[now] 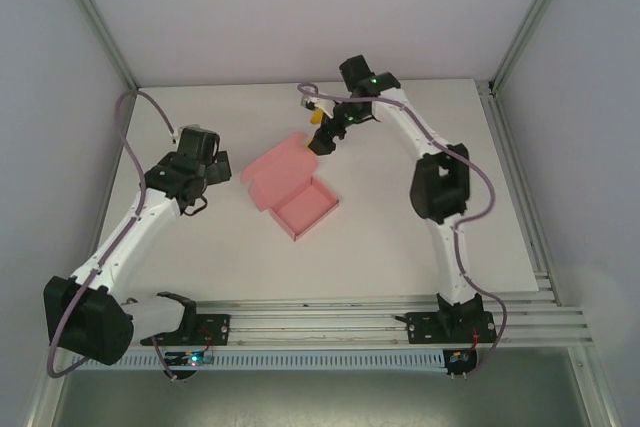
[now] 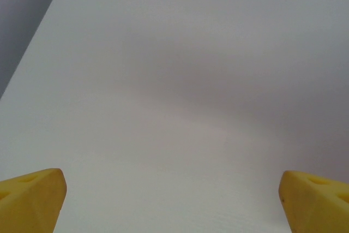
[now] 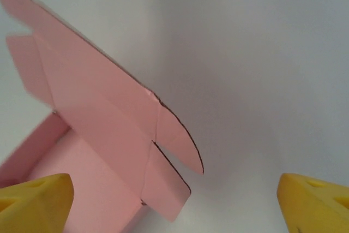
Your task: Assemble paper box
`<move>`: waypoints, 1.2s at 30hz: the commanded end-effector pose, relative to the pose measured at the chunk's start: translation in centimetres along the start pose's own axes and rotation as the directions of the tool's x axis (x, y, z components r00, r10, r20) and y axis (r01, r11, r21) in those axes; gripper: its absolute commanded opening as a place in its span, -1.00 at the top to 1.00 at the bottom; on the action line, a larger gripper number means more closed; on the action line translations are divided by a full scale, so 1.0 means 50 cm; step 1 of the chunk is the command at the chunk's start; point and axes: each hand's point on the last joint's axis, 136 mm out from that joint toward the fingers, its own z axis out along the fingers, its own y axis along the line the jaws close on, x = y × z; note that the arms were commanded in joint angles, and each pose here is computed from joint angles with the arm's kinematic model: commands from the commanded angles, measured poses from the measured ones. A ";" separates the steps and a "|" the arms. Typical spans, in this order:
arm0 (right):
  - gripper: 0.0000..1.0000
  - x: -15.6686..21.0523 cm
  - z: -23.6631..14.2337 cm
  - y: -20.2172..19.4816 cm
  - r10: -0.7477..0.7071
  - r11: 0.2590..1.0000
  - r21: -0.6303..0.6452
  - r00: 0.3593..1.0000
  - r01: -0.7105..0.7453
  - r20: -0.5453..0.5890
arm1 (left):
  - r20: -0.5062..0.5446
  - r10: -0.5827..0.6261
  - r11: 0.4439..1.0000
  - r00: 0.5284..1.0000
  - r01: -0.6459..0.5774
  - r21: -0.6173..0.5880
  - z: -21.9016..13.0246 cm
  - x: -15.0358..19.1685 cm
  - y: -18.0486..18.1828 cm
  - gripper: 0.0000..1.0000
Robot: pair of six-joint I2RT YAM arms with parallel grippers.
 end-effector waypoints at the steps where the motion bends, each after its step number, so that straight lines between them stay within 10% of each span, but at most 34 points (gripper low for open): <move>1: -0.86 0.008 -0.005 0.106 -0.053 0.966 -0.255 0.999 0.049 -0.008 | -0.014 -0.065 0.996 0.998 0.065 0.055 -0.009 0.011 -0.010 -1.00; 10: -0.43 0.035 0.065 0.111 -0.079 0.963 -0.261 0.994 0.059 -0.069 | -0.014 0.002 0.928 1.000 0.003 0.373 -0.037 0.012 -0.117 -1.00; 17: 0.43 0.029 0.039 0.097 -0.070 0.981 -0.190 0.992 0.048 -0.110 | -0.082 0.086 0.873 0.993 -0.035 0.486 -0.020 0.046 -0.168 -0.98; 28: 0.78 0.050 0.011 0.109 -0.047 0.982 -0.189 0.986 0.016 -0.157 | -0.089 0.243 0.730 0.966 -0.122 0.672 -0.032 0.087 -0.238 -1.00; 36: 0.91 0.068 -0.004 0.110 -0.033 0.982 -0.187 0.986 0.002 -0.161 | -0.081 0.396 0.764 0.914 -0.280 0.581 0.020 0.097 -0.211 -0.66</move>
